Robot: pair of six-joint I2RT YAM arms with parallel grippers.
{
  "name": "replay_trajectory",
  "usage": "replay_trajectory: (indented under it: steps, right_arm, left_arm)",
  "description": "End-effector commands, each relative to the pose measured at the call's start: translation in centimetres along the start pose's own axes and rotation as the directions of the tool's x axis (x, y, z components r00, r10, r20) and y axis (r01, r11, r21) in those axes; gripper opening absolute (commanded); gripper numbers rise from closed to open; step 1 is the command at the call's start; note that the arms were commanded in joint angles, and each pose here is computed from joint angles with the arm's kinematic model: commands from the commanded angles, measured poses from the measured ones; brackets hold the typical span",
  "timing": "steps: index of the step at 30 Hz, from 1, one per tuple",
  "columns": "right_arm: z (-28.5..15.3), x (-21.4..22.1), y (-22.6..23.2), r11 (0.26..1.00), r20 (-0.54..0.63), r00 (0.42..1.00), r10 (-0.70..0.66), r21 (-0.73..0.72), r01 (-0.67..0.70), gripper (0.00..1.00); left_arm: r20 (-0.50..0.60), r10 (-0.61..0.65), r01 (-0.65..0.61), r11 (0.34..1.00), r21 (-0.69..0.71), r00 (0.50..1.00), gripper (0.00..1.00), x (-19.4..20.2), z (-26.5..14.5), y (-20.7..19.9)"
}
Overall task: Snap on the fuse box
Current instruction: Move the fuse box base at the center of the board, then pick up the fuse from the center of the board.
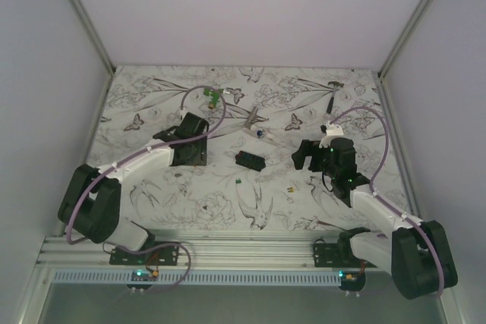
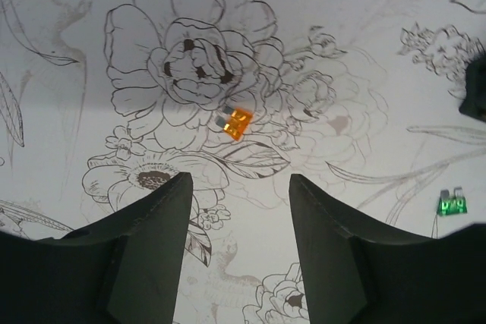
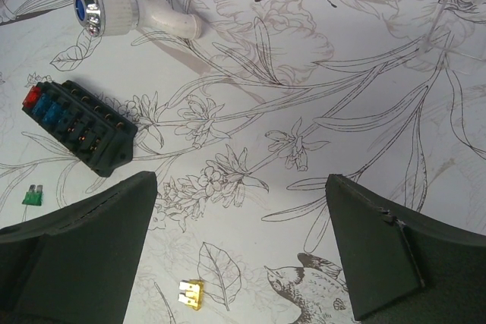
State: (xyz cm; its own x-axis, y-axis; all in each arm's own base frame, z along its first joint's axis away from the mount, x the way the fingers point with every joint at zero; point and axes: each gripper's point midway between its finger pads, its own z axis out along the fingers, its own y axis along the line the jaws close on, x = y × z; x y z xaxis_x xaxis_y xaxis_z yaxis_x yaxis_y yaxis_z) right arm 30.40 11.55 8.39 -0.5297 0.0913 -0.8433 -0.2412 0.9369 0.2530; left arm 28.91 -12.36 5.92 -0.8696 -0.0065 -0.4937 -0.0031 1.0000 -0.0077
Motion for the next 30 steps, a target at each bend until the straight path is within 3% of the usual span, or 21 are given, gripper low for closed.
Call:
replay_trajectory:
  steps: [1, 6, 11, 22, 30]
  right_arm:
    - [0.1, -1.7, 0.9, 0.999, 0.045, 0.999, -0.018, -0.031, 0.019, 0.99]
    - [0.2, -1.5, 0.8, 0.999, 0.037, 0.999, -0.016, -0.027, 0.017, 0.99]
    - [0.3, -1.3, 0.8, 1.0, 0.033, 0.999, -0.013, -0.027, 0.014, 0.99]
    - [0.3, -1.4, 0.7, 1.0, 0.035, 0.999, -0.016, -0.025, 0.017, 0.99]
    - [0.2, -1.4, 0.6, 1.0, 0.036, 0.999, -0.021, -0.019, 0.022, 0.99]
  left_arm:
    - [-0.041, -0.082, 0.081, 0.996, -0.038, 0.996, 0.55, 0.1, 0.9, 1.2]
    - [-0.104, -0.081, 0.082, 0.997, 0.006, 0.991, 0.44, -0.2, 2.3, 0.7]
    - [-0.149, -0.096, 0.103, 0.994, 0.035, 0.984, 0.43, -0.3, 3.3, 0.5]
    - [-0.273, -0.14, 0.165, 0.984, 0.072, 0.952, 0.49, 2.1, 4.9, -0.4]
    - [-0.329, -0.167, 0.231, 0.959, 0.165, 0.93, 0.53, 3.3, 3.4, -3.5]
